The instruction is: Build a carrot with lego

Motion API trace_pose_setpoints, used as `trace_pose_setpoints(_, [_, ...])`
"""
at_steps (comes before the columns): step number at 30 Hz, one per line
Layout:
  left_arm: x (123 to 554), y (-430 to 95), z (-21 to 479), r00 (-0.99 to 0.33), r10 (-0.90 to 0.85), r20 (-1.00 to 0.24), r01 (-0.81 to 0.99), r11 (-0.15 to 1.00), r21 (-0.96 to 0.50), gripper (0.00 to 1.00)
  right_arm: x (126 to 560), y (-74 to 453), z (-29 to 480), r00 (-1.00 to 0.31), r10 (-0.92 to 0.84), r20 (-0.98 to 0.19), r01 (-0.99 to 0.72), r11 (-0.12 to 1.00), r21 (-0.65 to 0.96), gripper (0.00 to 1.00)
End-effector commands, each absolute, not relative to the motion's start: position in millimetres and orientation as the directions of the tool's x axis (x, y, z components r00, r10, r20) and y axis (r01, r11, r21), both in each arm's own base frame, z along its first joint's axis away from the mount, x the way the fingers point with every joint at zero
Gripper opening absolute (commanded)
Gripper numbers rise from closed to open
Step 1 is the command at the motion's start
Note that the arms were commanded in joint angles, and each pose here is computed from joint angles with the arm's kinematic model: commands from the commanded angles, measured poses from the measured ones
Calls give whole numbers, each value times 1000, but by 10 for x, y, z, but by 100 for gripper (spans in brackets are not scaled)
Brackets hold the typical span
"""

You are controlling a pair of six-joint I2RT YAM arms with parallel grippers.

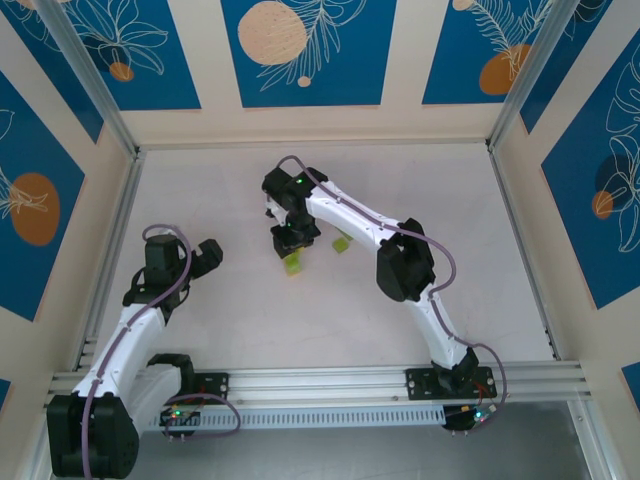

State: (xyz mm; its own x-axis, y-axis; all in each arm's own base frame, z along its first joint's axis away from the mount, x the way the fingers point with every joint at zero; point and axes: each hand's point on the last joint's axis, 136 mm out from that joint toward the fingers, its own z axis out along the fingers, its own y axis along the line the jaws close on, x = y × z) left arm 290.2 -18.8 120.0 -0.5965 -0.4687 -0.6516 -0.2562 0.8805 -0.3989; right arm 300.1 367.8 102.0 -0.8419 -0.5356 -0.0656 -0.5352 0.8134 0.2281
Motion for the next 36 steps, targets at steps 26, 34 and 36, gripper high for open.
trace_pose_setpoints(26, [2893, -215, 1249, -585, -456, -670, -223, 885, -408, 99, 2630, 3575, 449, -923, -374, 91, -370, 927, 52, 31])
trace_pose_setpoints(34, [2894, -218, 1256, -584, -457, -671, -221, 885, -409, 99, 2572, 3610, 334, -919, -376, 120, -379, 925, 1, 29])
trace_pose_setpoints(36, [2892, -218, 1250, -585, -456, -670, -222, 885, -409, 99, 2546, 3614, 294, -914, -382, 137, -387, 922, -10, 29])
